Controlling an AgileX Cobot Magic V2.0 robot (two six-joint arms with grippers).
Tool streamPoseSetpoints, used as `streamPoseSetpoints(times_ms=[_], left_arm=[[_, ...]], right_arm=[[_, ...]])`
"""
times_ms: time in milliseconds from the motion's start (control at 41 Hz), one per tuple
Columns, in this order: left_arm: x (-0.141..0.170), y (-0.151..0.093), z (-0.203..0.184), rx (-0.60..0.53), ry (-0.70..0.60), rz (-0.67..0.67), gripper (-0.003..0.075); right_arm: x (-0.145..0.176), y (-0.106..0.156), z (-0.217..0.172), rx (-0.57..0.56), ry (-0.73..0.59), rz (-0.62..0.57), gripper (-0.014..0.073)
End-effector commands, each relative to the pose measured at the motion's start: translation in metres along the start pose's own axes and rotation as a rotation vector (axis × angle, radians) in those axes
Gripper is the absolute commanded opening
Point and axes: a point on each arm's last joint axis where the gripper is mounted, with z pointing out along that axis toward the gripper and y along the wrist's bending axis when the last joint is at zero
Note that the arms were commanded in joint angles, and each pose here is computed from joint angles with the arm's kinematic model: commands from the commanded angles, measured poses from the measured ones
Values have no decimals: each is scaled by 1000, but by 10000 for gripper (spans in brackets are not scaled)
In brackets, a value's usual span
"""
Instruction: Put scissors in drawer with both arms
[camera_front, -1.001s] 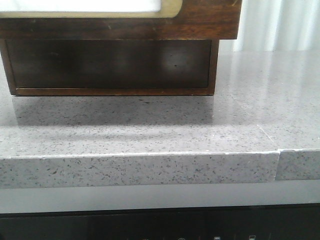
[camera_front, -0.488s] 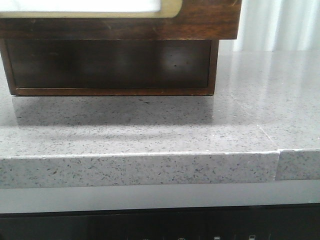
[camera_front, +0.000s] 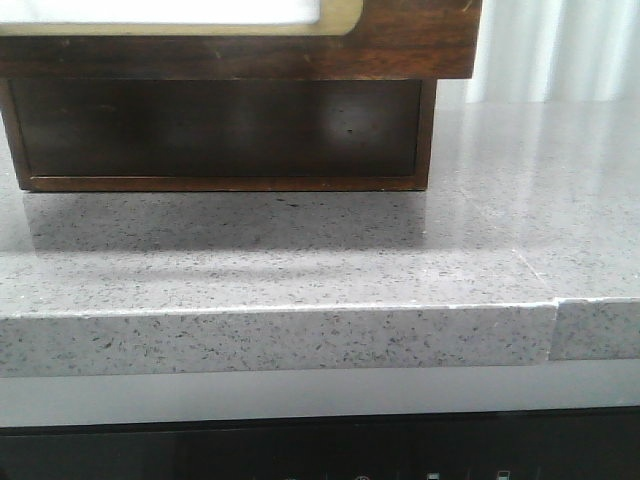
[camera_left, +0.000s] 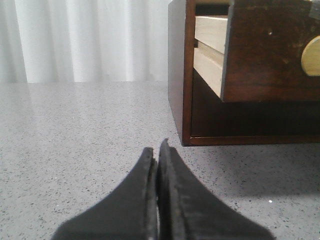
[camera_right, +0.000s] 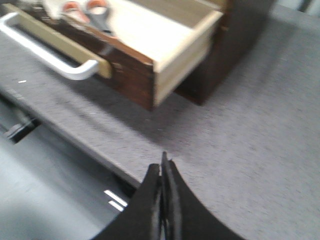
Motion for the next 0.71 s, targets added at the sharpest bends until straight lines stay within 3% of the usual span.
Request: streamPoseSetpoints(times_ms=[0, 317, 684], left_arm=[[-1, 0, -1, 1, -85, -16, -20], [-1, 0, -1, 1, -85, -16, -20], [-1, 0, -1, 1, -85, -16, -20]], right_arm=[[2, -9, -3, 109, -134, 37, -69], [87, -26, 9, 451, -388, 85, -69], [174, -28, 43, 570, -522, 72, -69]])
